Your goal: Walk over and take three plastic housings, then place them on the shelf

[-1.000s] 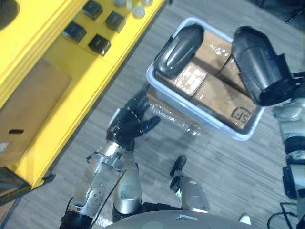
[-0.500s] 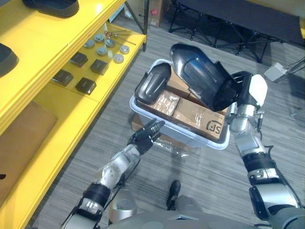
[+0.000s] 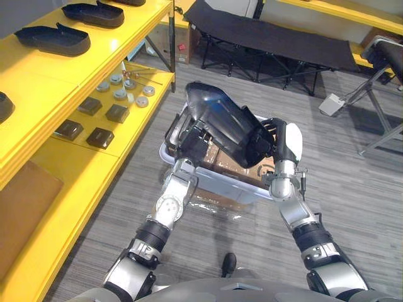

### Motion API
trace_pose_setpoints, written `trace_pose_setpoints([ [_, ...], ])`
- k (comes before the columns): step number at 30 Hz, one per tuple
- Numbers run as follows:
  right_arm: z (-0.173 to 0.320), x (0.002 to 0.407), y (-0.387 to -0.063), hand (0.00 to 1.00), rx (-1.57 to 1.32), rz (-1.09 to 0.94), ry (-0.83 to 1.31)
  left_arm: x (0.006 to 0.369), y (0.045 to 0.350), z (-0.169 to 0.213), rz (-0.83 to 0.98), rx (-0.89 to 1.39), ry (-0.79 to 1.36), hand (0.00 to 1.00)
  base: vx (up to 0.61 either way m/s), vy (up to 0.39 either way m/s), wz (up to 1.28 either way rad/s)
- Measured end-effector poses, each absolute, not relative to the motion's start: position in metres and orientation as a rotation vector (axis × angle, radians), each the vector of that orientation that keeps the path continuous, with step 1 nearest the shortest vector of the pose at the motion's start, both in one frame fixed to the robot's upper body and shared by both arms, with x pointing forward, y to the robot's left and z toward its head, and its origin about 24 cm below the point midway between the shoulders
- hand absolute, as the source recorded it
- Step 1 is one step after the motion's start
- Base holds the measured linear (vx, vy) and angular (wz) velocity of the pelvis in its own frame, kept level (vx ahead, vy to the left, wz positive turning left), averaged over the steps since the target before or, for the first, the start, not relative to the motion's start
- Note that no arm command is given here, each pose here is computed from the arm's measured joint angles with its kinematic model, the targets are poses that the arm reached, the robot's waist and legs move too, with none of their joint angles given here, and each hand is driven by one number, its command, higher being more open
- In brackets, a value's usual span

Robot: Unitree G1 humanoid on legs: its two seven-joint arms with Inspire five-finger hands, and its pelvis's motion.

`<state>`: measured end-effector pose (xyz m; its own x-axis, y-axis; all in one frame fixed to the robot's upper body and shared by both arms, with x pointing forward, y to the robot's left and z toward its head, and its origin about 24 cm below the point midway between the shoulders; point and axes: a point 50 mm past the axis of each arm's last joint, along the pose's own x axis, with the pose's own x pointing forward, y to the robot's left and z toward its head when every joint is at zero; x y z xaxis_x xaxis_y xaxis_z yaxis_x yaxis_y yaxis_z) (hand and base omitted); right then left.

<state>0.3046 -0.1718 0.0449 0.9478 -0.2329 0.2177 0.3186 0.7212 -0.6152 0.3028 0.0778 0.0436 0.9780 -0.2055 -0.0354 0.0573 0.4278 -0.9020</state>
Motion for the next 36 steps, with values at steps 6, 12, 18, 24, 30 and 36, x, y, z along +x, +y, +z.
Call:
trace_pose_setpoints([
  [6, 0.043, 0.303, -0.159, 0.0, -0.677, -0.27, -0.147, 0.302, 0.075, 0.042, -0.15, -0.93, 0.172, 1.0, 0.0, 0.0, 0.0],
  [12, 0.041, 0.302, -0.146, 0.0, -0.613, -0.242, -0.147, 0.295, 0.059, 0.029, -0.218, -0.645, 0.271, 0.0, 0.0, -0.003, 0.01],
  [18, 0.044, 0.301, -0.14, 0.0, -0.607, -0.211, -0.165, 0.291, 0.059, 0.011, -0.197, -0.516, 0.335, 0.0, -0.01, -0.003, -0.05],
  [24, 0.051, 0.298, -0.13, 0.0, -0.59, -0.165, -0.219, 0.29, 0.065, 0.003, -0.155, -0.537, 0.363, 0.0, 0.01, -0.006, -0.04],
  [30, 0.05, 0.297, -0.124, 0.0, -0.561, -0.156, -0.217, 0.284, 0.065, -0.002, -0.123, -0.584, 0.349, 0.0, 0.0, -0.002, -0.02],
  [36, 0.05, 0.294, -0.115, 0.0, -0.502, -0.147, -0.227, 0.278, 0.067, -0.007, -0.064, -0.734, 0.347, 0.0, 0.0, 0.0, 0.0],
])
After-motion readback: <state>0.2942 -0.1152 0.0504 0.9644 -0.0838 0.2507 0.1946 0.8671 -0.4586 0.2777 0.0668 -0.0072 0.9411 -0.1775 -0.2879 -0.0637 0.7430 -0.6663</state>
